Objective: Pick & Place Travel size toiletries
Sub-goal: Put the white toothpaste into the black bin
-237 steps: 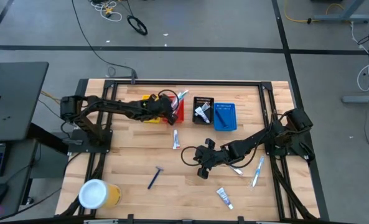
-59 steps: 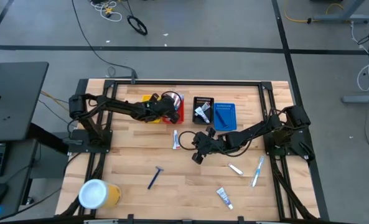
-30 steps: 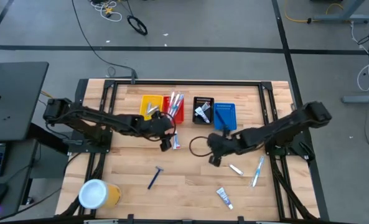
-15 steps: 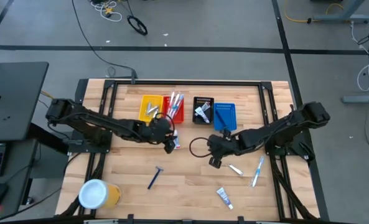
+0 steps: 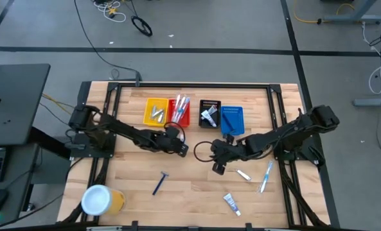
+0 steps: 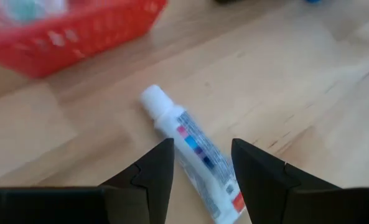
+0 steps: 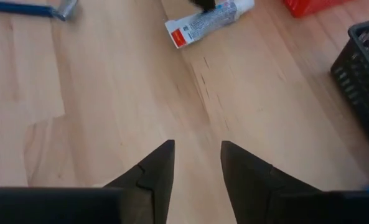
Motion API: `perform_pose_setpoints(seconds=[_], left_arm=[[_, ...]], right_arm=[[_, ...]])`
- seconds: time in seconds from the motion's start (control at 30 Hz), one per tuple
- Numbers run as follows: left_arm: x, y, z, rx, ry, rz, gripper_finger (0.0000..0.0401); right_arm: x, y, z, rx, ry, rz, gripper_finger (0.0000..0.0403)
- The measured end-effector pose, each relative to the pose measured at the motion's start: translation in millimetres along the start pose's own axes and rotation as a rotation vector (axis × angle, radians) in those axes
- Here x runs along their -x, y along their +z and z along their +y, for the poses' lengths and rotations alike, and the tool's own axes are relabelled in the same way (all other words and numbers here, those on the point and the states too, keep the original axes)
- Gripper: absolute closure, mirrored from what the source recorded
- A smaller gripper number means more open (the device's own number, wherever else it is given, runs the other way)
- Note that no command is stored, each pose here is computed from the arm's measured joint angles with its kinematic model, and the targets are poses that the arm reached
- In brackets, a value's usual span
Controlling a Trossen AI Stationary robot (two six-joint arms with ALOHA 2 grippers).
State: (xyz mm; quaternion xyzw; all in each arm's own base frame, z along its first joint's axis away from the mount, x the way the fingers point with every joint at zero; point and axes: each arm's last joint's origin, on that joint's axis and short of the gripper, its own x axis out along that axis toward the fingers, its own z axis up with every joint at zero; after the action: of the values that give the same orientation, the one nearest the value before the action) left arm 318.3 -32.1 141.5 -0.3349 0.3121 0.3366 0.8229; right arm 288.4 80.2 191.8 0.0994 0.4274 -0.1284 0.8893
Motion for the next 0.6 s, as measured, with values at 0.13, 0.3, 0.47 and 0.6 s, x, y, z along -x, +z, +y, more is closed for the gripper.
perform_pose_setpoints(seconds=[0.13,0.3,0.47,0.6], left_arm=[[-9.3,-2.9,-0.5,0.009,-0.010,0.003,0.0232],[-12.1,-3.6,-2.0,0.019,-0.026,-0.006,0.0232],[-18.1,-4.3,2.3,0.005,-0.009,0.021,0.0234],[-24.4,-3.3,4.4,-0.039,-0.014,0.040,0.0234]], right_arm=[[0.0,0.8,0.6,-0.003,0.006,-0.008,0.0262],[0.0,1.2,0.7,-0.005,0.008,-0.012,0.0262],[-0.2,1.4,0.9,-0.005,0.009,-0.014,0.0262],[-0.2,1.2,1.0,-0.005,0.009,-0.013,0.0262]])
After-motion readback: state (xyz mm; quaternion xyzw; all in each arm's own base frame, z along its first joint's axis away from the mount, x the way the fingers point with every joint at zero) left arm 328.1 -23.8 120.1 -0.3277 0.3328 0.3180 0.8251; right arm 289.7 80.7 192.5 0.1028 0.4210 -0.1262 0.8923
